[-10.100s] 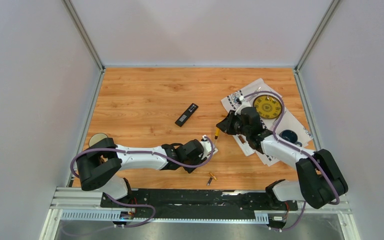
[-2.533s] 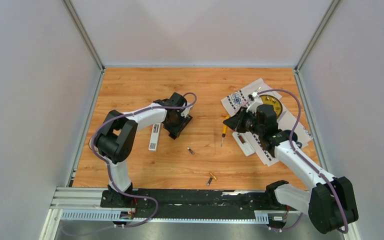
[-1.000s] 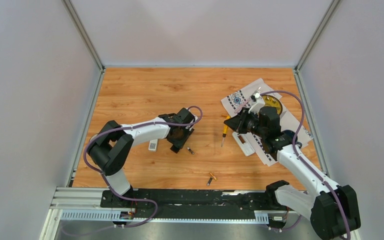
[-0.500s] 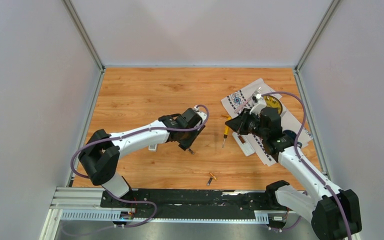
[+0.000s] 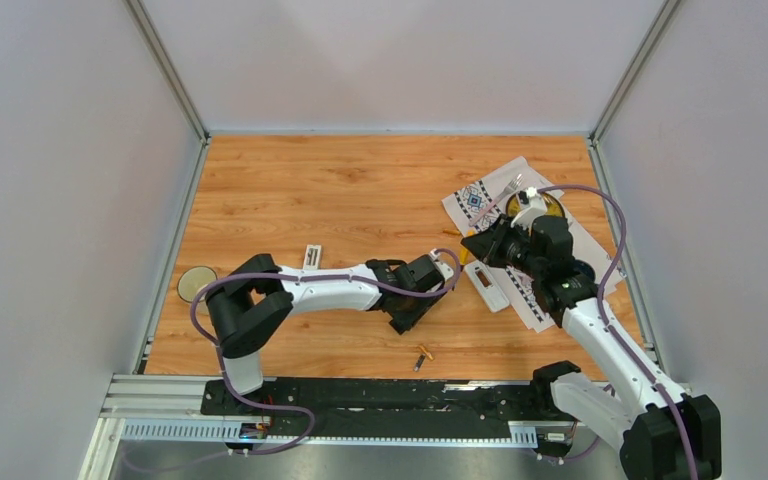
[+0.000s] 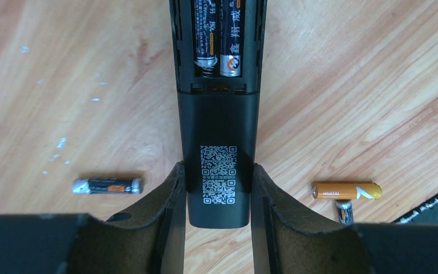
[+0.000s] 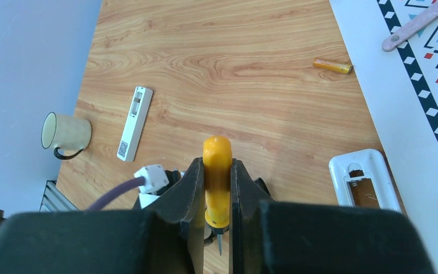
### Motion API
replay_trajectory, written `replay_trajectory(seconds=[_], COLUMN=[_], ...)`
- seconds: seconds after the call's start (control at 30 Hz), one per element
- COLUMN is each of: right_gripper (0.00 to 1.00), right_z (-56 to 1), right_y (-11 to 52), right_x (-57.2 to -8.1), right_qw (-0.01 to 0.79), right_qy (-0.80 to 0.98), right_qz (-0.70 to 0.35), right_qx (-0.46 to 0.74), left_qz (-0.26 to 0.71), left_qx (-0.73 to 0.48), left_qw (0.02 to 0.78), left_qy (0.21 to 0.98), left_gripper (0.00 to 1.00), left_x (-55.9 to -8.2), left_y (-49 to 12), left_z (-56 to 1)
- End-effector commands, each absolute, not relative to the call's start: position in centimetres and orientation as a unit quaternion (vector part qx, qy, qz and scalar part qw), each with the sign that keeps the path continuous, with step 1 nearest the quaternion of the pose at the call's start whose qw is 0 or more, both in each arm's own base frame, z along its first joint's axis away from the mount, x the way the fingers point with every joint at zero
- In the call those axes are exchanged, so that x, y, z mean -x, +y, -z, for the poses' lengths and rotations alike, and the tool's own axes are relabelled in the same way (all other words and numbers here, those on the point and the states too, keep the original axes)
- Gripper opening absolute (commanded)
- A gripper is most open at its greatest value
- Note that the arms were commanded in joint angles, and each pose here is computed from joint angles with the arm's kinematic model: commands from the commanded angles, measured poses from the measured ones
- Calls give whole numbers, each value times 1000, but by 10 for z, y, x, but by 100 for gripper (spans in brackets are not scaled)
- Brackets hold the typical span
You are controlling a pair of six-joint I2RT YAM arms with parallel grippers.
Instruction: Unload the batteries from the remote control
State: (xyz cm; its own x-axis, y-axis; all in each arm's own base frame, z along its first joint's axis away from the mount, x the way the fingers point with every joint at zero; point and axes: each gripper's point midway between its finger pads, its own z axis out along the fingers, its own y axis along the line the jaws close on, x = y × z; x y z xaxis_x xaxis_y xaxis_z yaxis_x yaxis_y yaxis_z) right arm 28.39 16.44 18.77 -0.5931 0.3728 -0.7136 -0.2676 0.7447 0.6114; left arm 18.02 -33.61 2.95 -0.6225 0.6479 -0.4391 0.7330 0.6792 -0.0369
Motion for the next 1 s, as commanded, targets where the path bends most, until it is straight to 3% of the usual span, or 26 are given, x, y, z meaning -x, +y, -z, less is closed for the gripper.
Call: replay_trajectory(seconds=[0.0, 0.33, 0.5, 0.6, 0.73, 0.97], right_gripper=[0, 0, 0, 0, 0, 0], right_z=[-193, -190, -182, -178, -177, -175], right_y=[161, 164, 167, 170, 171, 172], right_x=[-285, -282, -283, -283, -284, -286], right_qw=[463, 455, 447, 437, 437, 434], right_qy=[812, 813, 815, 818, 817, 820], right_qz=[-354, -363, -368, -373, -375, -373], right_qx=[-30, -27, -27, -25, -23, -19], left_qz=[110, 53, 69, 88, 96, 94], left_qx=[-379, -404, -428, -438, -438, -438], left_qw=[207, 207, 201, 198, 203, 203], left_qy=[895, 889, 878, 872, 870, 871], left_gripper=[0, 0, 6, 20, 56, 66], left_x=[-182, -176, -166, -159, -156, -155], left_y=[-346, -300, -293, -292, -288, -286], left_z=[-21, -12, -16, -18, -20, -18])
